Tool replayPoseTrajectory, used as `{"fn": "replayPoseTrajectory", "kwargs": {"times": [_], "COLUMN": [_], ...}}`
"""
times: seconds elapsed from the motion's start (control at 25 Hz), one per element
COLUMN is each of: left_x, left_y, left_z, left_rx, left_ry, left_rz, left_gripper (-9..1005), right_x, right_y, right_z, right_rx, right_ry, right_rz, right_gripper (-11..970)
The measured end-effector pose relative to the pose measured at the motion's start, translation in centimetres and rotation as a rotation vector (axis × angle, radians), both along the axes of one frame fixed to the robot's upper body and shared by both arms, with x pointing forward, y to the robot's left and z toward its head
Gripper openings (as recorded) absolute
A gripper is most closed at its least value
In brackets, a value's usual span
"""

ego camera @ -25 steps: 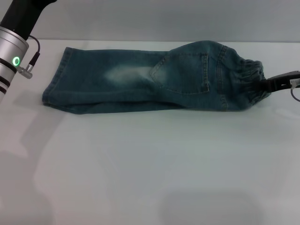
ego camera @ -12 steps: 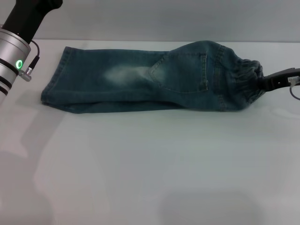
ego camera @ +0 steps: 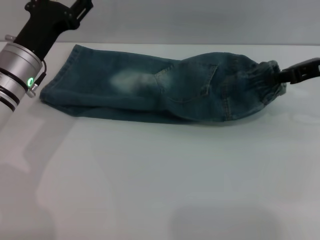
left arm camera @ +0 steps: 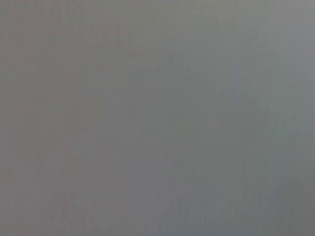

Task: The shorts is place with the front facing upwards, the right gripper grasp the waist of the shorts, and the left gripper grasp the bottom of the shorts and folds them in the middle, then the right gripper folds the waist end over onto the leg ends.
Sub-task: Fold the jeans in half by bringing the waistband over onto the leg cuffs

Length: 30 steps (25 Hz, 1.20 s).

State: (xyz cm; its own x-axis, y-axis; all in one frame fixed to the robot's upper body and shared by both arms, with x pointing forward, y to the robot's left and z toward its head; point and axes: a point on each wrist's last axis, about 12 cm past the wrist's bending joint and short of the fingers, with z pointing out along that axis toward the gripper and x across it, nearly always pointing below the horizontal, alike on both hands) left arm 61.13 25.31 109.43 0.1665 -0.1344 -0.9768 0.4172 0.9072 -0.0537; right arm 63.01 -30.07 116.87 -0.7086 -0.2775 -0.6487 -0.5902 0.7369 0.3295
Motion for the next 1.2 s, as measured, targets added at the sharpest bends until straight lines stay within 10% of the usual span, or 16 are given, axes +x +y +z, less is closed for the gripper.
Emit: {"fn": "replayPoseTrajectory", "kwargs": {"times": [1.2], "left_x": [-2.0], "left_y": [-3.5], "left_z": [-3.8], "left_rx": [0.281], "left_ry": [0.148], "left_rz": [-0.249], "left_gripper": [829], "right_x": [-0.9], "right_y": [2.0], "right_z": [6.4], "right_rx": [0.093], "right_ry": [0.049], "right_rz": [0.201], "right_gripper": [10]}}
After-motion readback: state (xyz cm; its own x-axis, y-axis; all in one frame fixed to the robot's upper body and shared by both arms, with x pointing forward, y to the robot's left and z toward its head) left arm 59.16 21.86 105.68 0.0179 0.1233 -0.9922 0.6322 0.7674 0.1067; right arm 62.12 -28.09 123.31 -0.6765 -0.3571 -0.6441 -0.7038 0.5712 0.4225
